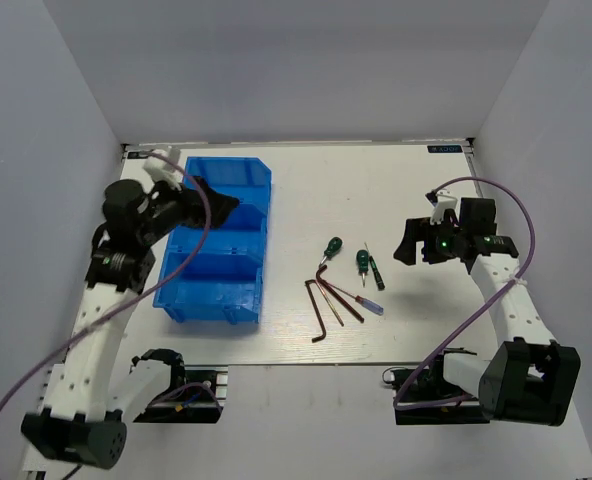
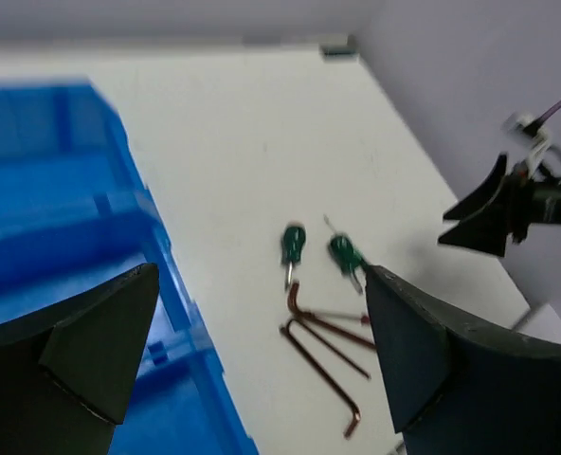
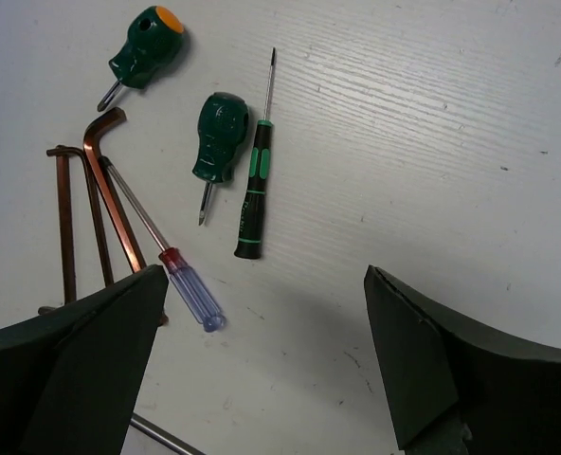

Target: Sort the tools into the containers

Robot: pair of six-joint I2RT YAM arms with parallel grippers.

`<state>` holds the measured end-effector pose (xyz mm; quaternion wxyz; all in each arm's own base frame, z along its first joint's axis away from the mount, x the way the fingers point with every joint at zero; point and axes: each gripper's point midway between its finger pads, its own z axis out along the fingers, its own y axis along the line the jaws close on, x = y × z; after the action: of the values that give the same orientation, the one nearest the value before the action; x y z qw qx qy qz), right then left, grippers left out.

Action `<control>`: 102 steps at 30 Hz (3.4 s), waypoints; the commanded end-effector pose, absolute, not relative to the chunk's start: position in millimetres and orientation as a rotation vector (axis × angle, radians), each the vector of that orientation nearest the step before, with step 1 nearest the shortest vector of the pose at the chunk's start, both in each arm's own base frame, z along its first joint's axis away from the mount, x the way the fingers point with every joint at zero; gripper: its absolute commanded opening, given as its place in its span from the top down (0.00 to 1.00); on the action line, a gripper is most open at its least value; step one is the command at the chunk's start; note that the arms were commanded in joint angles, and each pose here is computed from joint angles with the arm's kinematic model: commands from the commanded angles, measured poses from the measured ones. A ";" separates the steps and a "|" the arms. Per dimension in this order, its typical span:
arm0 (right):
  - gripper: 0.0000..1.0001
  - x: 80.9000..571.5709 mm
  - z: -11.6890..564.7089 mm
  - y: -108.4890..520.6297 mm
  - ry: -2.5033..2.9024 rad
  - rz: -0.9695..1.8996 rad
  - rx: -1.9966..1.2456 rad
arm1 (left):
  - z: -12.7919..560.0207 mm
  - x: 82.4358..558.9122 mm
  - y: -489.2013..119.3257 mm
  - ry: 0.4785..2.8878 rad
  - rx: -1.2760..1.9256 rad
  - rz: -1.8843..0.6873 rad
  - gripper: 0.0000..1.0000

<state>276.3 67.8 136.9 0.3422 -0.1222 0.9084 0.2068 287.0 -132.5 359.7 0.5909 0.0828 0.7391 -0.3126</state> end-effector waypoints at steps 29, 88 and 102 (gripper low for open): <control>0.48 288.1 131.3 59.2 2.530 0.549 -0.410 | 101.3 332.0 -360.3 2.470 0.763 -0.343 0.30; 0.38 321.0 103.5 161.2 2.679 0.583 -0.896 | 174.4 554.0 -97.1 2.304 -0.374 -0.013 0.45; 0.44 279.7 60.8 157.9 2.884 0.374 -0.765 | 228.5 539.8 -114.0 2.231 -0.198 -0.103 0.20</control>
<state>279.5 155.3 58.7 0.0555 -0.2712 0.9502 0.1431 548.1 -98.7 139.1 0.3570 -0.1182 0.9266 0.0048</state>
